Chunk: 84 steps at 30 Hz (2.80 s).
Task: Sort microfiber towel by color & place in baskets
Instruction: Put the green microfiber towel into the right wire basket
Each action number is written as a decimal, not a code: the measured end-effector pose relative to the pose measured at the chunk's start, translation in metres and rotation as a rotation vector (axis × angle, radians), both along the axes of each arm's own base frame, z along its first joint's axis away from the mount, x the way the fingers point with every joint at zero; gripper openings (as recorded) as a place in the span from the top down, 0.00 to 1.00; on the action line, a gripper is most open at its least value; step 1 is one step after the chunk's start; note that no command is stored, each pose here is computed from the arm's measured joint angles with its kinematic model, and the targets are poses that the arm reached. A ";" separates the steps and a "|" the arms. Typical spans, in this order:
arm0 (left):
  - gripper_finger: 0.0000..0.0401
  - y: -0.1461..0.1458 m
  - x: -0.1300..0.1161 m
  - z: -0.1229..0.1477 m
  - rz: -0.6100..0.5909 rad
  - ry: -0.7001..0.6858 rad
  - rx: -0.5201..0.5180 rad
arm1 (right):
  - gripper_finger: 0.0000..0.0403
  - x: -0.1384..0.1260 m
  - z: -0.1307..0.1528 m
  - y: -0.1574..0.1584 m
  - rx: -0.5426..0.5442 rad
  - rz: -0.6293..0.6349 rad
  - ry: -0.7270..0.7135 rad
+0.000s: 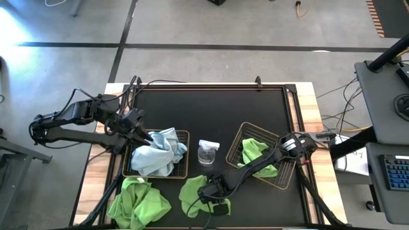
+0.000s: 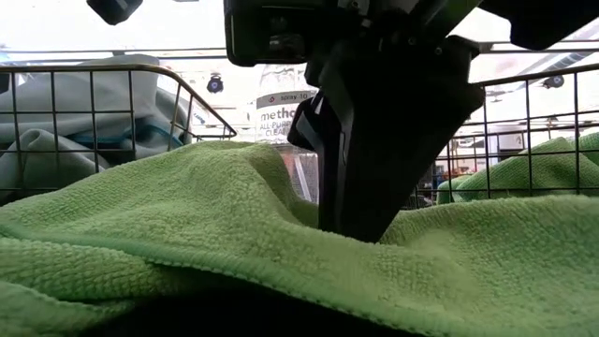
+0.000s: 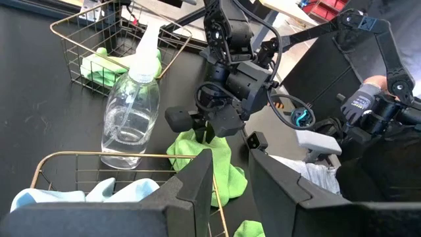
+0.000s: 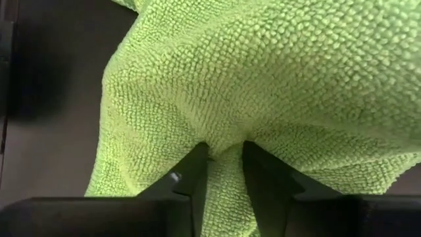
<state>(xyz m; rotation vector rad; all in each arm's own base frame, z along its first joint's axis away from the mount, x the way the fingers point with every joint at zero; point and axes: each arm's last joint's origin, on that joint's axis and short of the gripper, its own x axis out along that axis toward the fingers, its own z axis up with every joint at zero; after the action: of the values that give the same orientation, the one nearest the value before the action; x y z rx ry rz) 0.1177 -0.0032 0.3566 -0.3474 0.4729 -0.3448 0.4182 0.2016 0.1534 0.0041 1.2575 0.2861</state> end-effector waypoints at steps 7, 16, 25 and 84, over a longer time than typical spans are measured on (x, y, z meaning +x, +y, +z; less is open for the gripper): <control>0.79 0.000 0.000 0.000 0.000 0.000 0.000 | 0.94 0.000 0.000 0.000 0.004 -0.008 0.003; 0.79 0.000 0.000 0.000 0.000 0.000 0.000 | 0.98 0.002 0.004 0.001 0.023 -0.030 0.002; 0.79 0.000 0.000 0.000 0.000 0.000 0.000 | 0.98 0.009 0.066 0.006 0.104 -0.052 -0.150; 0.79 -0.001 -0.011 0.000 0.007 0.010 -0.016 | 0.98 -0.134 0.294 -0.049 -0.423 -0.546 -0.511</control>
<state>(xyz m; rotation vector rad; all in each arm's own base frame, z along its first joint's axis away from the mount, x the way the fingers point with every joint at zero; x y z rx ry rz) 0.1066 -0.0042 0.3567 -0.3663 0.4785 -0.3403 0.2844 0.1526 0.4476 -0.0829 0.7468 -0.4331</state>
